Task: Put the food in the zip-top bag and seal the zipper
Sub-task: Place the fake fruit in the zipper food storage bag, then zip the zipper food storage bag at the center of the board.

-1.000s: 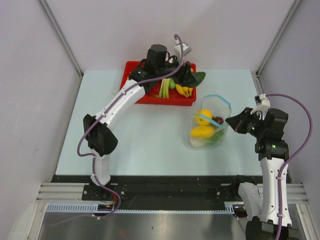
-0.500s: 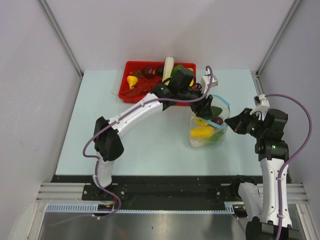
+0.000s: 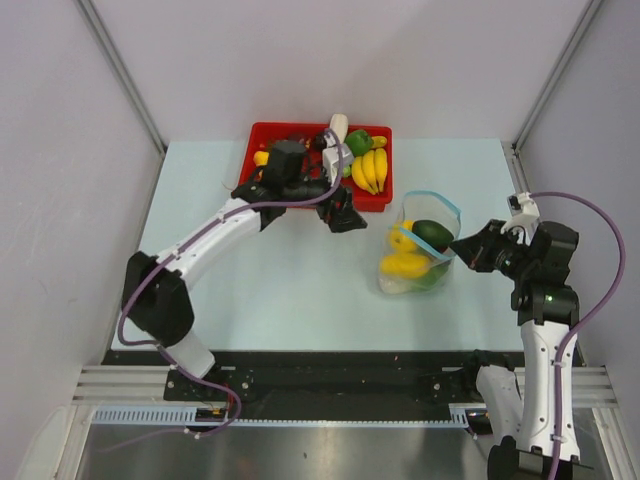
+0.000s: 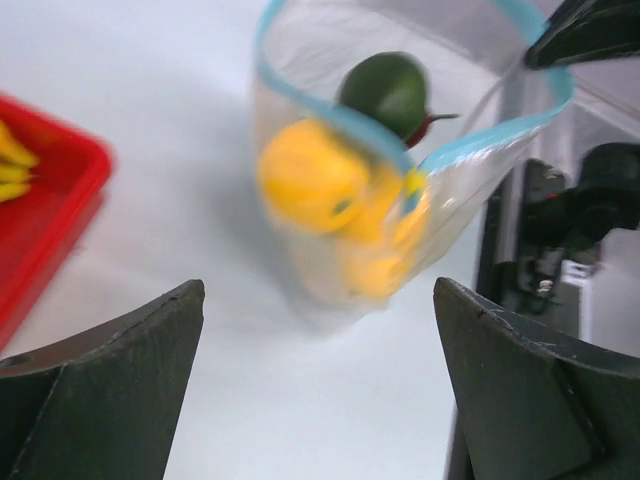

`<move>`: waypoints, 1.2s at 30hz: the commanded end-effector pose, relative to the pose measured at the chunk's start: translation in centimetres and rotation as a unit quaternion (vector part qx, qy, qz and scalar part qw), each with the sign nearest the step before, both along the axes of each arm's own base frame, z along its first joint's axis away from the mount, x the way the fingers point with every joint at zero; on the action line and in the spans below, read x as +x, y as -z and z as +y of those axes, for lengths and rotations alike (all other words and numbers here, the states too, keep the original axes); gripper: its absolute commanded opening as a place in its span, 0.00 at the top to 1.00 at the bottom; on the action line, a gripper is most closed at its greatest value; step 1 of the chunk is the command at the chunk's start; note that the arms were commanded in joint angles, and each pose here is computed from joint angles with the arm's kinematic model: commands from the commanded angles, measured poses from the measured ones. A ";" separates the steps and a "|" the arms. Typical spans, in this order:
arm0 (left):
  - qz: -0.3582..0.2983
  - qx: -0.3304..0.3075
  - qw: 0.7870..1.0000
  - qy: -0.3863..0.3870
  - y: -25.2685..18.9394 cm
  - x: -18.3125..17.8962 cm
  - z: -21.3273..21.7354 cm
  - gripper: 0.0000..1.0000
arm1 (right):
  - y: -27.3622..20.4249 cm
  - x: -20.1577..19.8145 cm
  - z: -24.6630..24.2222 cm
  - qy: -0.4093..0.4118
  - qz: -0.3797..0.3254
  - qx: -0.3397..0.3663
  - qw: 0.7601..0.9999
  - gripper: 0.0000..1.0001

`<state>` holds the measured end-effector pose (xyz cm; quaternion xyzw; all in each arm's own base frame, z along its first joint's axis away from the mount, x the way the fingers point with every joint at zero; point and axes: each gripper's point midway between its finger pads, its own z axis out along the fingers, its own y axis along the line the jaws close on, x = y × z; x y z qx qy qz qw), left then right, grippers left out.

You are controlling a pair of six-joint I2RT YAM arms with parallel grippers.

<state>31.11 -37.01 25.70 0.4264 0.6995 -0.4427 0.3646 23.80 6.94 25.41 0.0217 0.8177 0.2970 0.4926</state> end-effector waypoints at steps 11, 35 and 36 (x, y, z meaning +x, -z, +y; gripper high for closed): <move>-0.169 -0.112 0.978 0.038 2.5 -2.1 -2.9 0.07 | -0.4 -1.0 0.6 -0.032 -0.027 -0.014 0.999 1.00; -0.191 -0.161 0.962 0.111 1.2 -3.2 -7.7 0.83 | -0.7 -1.3 0.6 -0.035 -0.037 -0.022 0.998 1.00; -0.192 -0.157 0.962 0.111 1.2 -3.3 -7.5 0.98 | -0.7 -1.4 0.7 -0.036 -0.039 -0.023 0.998 1.00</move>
